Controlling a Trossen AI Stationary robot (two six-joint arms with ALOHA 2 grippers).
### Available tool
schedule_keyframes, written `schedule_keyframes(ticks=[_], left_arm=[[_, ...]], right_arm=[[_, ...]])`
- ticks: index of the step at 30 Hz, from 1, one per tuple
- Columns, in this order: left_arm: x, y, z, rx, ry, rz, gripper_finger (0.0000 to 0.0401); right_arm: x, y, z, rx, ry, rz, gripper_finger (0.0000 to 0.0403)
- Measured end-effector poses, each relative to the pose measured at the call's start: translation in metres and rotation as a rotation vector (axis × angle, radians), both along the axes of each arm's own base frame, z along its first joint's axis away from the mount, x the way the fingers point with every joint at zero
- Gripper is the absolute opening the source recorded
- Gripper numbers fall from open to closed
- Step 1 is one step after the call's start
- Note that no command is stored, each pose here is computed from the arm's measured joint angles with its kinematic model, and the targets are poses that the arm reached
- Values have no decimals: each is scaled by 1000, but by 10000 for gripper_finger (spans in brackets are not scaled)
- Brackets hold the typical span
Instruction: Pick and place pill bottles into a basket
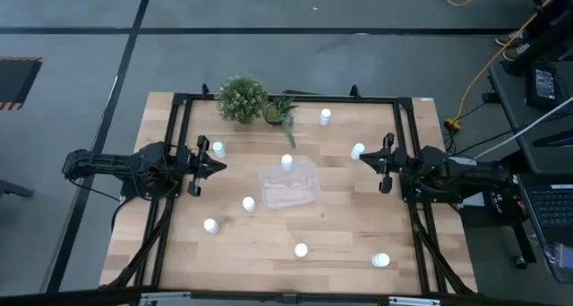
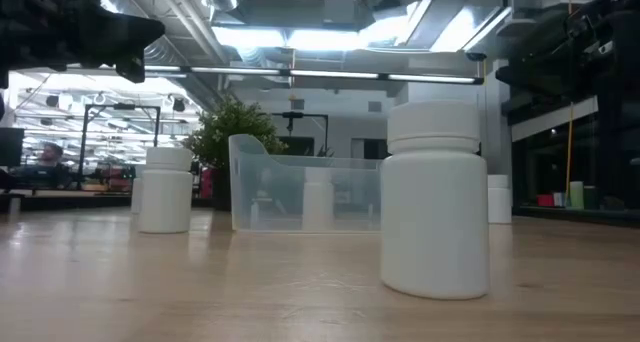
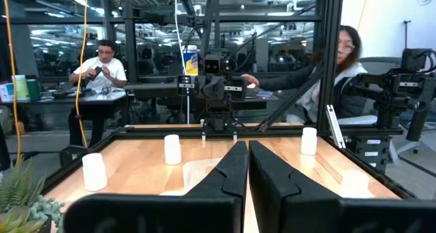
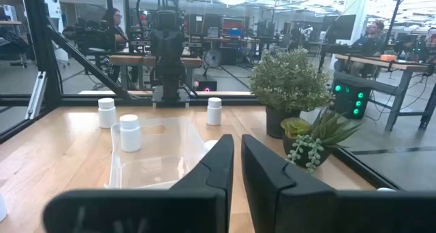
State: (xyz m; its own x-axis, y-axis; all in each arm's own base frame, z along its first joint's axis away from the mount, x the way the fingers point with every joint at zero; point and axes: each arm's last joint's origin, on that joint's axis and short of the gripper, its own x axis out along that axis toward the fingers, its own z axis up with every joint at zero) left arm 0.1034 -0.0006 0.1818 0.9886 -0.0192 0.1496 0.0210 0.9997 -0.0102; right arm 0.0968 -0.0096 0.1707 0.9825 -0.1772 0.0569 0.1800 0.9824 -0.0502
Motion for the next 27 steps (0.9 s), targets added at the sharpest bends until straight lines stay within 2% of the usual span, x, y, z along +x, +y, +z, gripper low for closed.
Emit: schedule_keyframes(ticks=[27], left_arm=[[0,0,0,0,0,0,6]], right_arm=[[0,0,0,0,-1,0,35]])
